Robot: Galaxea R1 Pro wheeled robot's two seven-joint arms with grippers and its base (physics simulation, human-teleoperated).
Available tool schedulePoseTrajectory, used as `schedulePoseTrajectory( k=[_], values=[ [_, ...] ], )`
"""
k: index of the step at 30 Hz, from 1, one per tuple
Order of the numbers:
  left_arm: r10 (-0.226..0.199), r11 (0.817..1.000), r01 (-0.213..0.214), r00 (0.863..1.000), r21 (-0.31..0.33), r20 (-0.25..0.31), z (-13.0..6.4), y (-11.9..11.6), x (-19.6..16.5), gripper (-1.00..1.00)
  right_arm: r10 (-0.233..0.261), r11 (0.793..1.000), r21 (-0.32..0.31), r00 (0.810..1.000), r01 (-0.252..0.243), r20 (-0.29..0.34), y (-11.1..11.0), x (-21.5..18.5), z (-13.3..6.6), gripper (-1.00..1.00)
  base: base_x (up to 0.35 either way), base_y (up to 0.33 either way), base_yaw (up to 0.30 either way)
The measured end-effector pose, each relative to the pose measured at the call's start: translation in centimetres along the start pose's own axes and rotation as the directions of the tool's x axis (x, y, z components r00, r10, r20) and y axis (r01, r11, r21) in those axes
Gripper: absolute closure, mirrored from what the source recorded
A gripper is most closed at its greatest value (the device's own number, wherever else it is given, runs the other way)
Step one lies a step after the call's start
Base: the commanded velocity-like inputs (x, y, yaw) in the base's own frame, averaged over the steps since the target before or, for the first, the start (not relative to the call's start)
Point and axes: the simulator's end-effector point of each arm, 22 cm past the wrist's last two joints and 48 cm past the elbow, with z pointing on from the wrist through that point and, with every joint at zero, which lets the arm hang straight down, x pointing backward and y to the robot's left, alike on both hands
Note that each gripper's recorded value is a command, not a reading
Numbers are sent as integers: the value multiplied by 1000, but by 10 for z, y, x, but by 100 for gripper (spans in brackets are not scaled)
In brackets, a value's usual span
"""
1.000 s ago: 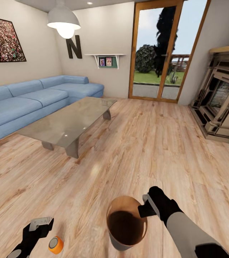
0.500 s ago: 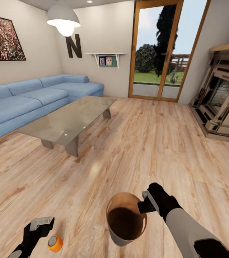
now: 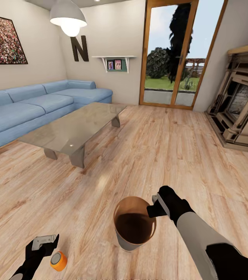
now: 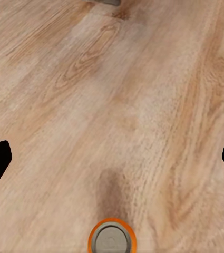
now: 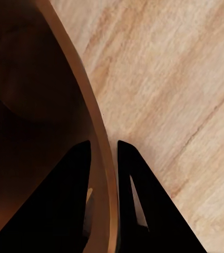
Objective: Put the three can of soda from the living room inside the tash can in the kitchen.
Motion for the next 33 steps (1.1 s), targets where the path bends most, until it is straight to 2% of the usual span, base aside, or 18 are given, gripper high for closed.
schedulePoseTrajectory(
  k=[12, 19, 33],
  values=[
    [-2, 1000, 2, 999, 2, 35, 10, -3, 15, -100, -5, 1000, 3, 999, 5, 36, -1, -15, 10, 100, 0, 0, 0],
    [-6, 1000, 5, 999, 8, 54, 14, -7, 7, -100, -6, 1000, 5, 999, 6, 49, -2, -22, 6, 100, 0, 0, 0],
    [-7, 1000, 6, 999, 6, 47, 25, -8, 41, -100, -10, 1000, 15, 999, 9, 48, -7, -11, 36, 100, 0, 0, 0]
  ],
)
